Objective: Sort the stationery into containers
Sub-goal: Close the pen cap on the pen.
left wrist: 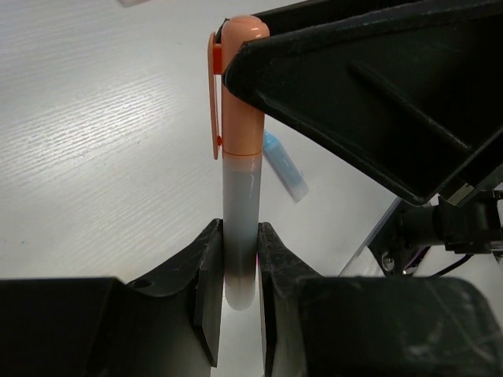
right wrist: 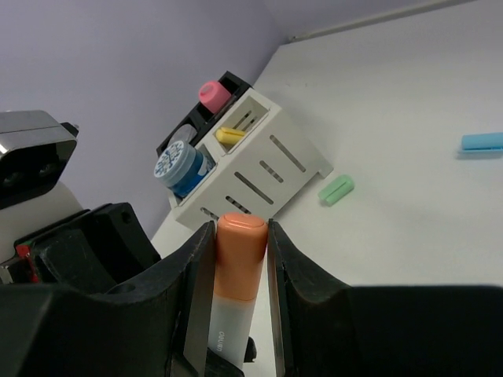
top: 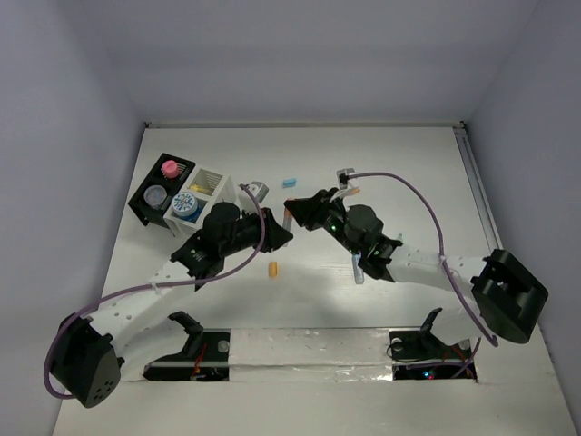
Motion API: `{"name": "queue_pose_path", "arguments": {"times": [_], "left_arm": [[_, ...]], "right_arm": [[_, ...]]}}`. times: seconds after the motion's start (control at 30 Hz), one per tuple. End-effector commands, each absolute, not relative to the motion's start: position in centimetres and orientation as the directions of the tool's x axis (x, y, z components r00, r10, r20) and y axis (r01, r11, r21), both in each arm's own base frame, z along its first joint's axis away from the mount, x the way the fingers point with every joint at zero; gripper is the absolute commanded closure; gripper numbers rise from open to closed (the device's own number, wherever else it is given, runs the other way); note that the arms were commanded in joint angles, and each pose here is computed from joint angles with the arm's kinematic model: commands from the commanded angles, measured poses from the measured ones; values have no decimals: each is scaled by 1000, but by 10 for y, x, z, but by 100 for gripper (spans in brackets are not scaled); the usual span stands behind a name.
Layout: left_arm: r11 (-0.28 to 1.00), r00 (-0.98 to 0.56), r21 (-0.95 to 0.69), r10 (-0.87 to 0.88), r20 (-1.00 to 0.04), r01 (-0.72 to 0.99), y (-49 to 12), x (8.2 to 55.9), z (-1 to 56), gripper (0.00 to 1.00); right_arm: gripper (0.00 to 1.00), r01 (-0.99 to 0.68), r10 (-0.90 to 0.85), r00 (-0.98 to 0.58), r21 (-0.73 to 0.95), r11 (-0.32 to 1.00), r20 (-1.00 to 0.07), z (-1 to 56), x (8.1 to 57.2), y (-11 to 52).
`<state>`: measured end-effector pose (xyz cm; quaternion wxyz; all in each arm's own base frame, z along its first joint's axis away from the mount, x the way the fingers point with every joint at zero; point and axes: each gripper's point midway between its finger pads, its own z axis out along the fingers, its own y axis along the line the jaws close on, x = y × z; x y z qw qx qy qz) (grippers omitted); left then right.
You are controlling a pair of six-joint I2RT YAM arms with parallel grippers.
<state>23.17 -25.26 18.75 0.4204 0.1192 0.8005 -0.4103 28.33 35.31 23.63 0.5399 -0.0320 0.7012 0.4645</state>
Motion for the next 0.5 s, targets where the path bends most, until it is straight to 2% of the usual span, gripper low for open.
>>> {"name": "queue_pose_path", "arguments": {"times": [0.0,0.2,0.47], "left_arm": [[646,-102,-469,-521,-847,602,-218,288,382,100],[641,-46,-453,-546,-837,619,-208,276,419,100],[667,-35,-462,-548,-836,584,-208,291,420,100]], "right_arm": [[100,-584,74,-671,588,559,-737,128,190,367],[100,-600,35,-660,554,577,-750,119,176,366],[100,-627,3,-673,572,529,-740,121,156,383]]}}
